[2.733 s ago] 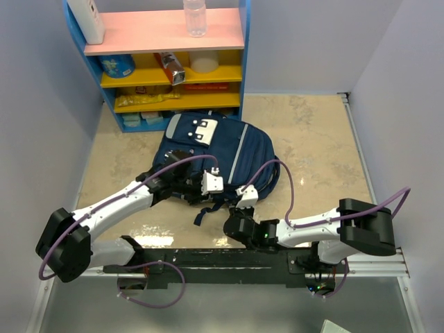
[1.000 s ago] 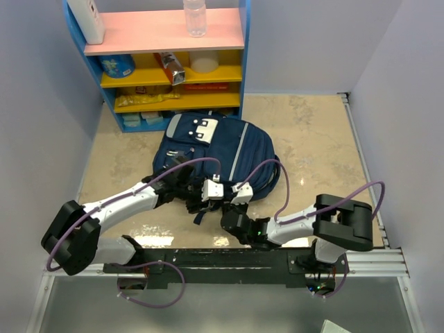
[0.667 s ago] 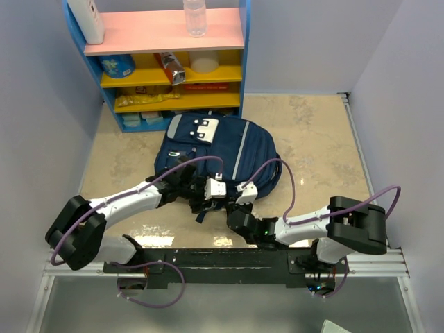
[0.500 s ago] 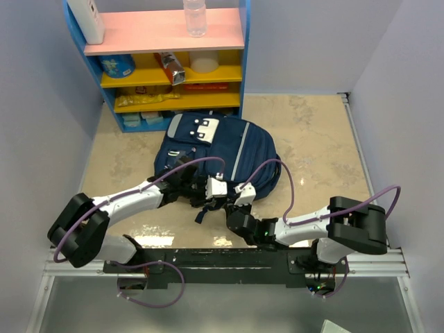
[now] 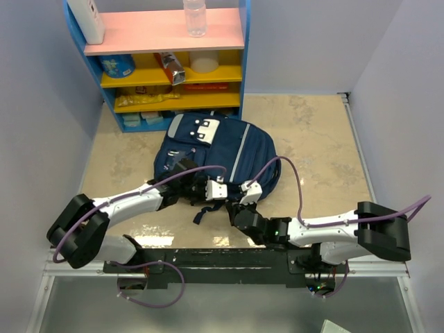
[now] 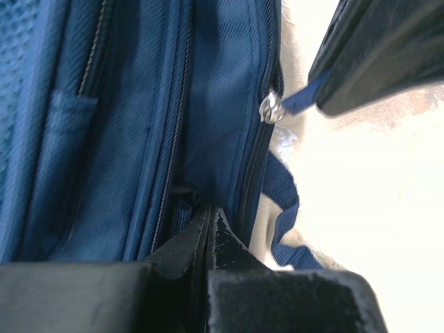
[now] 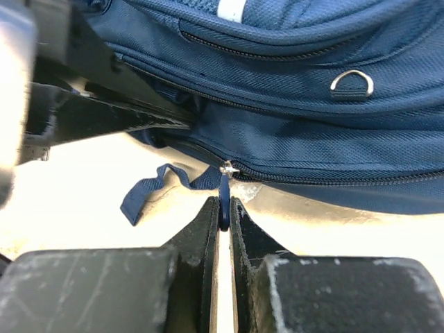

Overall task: Pack the student bag
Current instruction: Zip the student bag at the center of the board.

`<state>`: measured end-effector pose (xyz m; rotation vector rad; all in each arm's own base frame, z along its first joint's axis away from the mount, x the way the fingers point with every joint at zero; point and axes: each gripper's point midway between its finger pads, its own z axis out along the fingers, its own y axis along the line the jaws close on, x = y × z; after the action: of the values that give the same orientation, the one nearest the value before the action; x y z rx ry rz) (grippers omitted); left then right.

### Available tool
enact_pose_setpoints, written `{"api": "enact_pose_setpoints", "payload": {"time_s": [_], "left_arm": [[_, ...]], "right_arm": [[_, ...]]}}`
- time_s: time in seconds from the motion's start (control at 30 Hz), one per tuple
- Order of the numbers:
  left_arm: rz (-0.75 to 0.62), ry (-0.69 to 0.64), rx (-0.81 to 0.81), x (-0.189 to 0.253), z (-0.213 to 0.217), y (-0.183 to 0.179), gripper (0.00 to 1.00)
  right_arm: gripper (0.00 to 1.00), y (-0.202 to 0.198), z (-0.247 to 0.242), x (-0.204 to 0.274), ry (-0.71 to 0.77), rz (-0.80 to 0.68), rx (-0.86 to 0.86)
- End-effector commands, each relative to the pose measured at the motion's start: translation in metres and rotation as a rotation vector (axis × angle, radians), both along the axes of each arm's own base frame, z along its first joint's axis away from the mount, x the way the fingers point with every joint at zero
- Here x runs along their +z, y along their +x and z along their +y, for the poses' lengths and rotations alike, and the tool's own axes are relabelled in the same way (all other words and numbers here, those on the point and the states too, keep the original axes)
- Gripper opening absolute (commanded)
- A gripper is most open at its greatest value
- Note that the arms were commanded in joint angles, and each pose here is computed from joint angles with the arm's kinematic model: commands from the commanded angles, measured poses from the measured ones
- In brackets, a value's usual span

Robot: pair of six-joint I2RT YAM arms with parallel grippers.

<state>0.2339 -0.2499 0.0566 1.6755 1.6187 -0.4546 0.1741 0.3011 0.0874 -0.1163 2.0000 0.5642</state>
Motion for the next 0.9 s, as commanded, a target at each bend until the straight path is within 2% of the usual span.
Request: {"api": "enact_pose_setpoints", "payload": {"time_s": [0.0, 0.23, 0.53, 0.7, 0.8, 0.83, 0.87], "left_arm": [[-0.081, 0.047, 0.038, 0.003, 0.016, 0.009, 0.0], [-0.077, 0.081, 0.056, 0.0, 0.03, 0.006, 0.0], [-0.055, 0.123, 0.061, -0.016, 0.045, -0.003, 0.0], [-0.074, 0.142, 0.075, -0.022, 0.056, -0.005, 0.0], [-0.077, 0.141, 0.087, -0.021, 0.061, -0.004, 0.0], [-0.081, 0.139, 0.091, -0.019, 0.061, -0.003, 0.0], [-0.079, 0.14, 0.091, -0.019, 0.062, -0.003, 0.0]], "right_arm": [[0.0, 0.001, -0.015, 0.008, 0.024, -0.012, -0.048], [0.0, 0.005, -0.053, 0.003, -0.013, -0.007, -0.133], [0.0, -0.005, -0.057, -0.003, 0.15, 0.112, -0.164], [0.0, -0.011, -0.06, -0.013, 0.29, 0.259, -0.262], [0.0, -0.013, -0.065, -0.012, 0.431, 0.338, -0.328], [0.0, -0.013, -0.066, -0.006, 0.54, 0.382, -0.374], [0.0, -0.014, -0.072, -0.012, 0.564, 0.398, -0.4]]}}
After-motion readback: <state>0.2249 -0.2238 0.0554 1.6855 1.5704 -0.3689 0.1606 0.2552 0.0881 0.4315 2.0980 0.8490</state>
